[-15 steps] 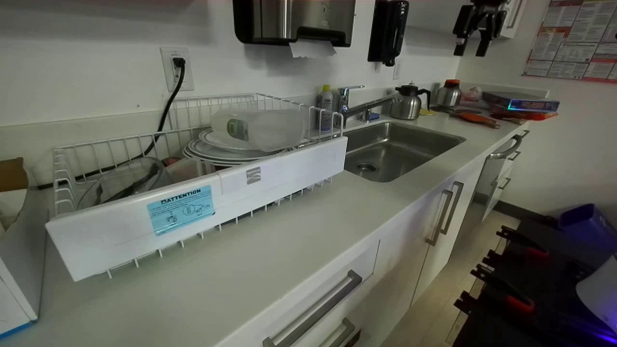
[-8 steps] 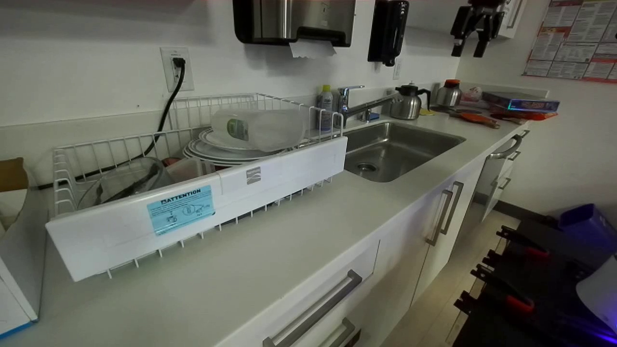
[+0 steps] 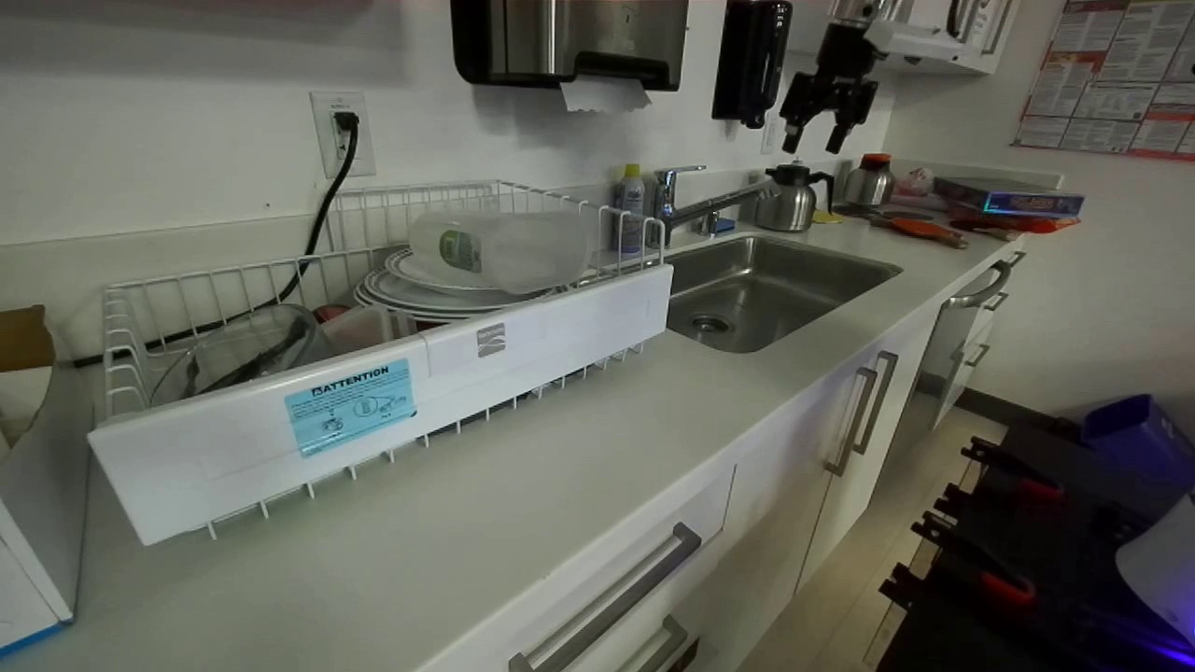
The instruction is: Pick up the spoon from the sink and place it on the dish drainer
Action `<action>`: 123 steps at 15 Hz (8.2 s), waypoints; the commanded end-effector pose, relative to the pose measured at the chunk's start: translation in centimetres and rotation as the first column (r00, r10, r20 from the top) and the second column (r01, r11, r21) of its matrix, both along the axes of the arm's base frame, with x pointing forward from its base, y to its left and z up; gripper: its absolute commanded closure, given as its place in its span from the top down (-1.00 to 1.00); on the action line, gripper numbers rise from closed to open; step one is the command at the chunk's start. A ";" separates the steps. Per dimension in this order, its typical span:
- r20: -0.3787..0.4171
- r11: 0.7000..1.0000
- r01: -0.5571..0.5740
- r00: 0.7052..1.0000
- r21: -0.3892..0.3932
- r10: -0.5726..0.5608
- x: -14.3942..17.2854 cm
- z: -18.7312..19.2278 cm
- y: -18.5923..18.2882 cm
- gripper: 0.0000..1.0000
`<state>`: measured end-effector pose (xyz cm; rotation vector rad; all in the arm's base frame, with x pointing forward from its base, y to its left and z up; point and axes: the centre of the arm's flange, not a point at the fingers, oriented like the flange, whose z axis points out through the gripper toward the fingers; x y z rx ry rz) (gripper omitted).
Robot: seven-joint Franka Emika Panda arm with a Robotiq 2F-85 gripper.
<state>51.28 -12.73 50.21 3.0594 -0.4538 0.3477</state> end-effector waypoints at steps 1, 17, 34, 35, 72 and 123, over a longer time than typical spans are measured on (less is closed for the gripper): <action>0.012 1.000 0.028 1.000 -0.004 -0.028 5.0 -3.0 0.9 1.00; -0.074 0.991 0.105 0.992 0.079 -0.099 13.6 -10.5 -0.4 1.00; -0.068 0.885 0.460 0.887 0.065 -0.456 22.4 -30.7 -2.3 1.00; -0.069 0.879 0.474 0.880 0.061 -0.470 22.8 -31.3 -2.4 1.00; -0.215 0.866 0.499 0.846 -0.001 -0.488 24.5 -35.9 -0.9 -0.96; 0.225 0.525 -0.841 0.490 -0.130 0.842 9.1 -0.4 27.5 -0.96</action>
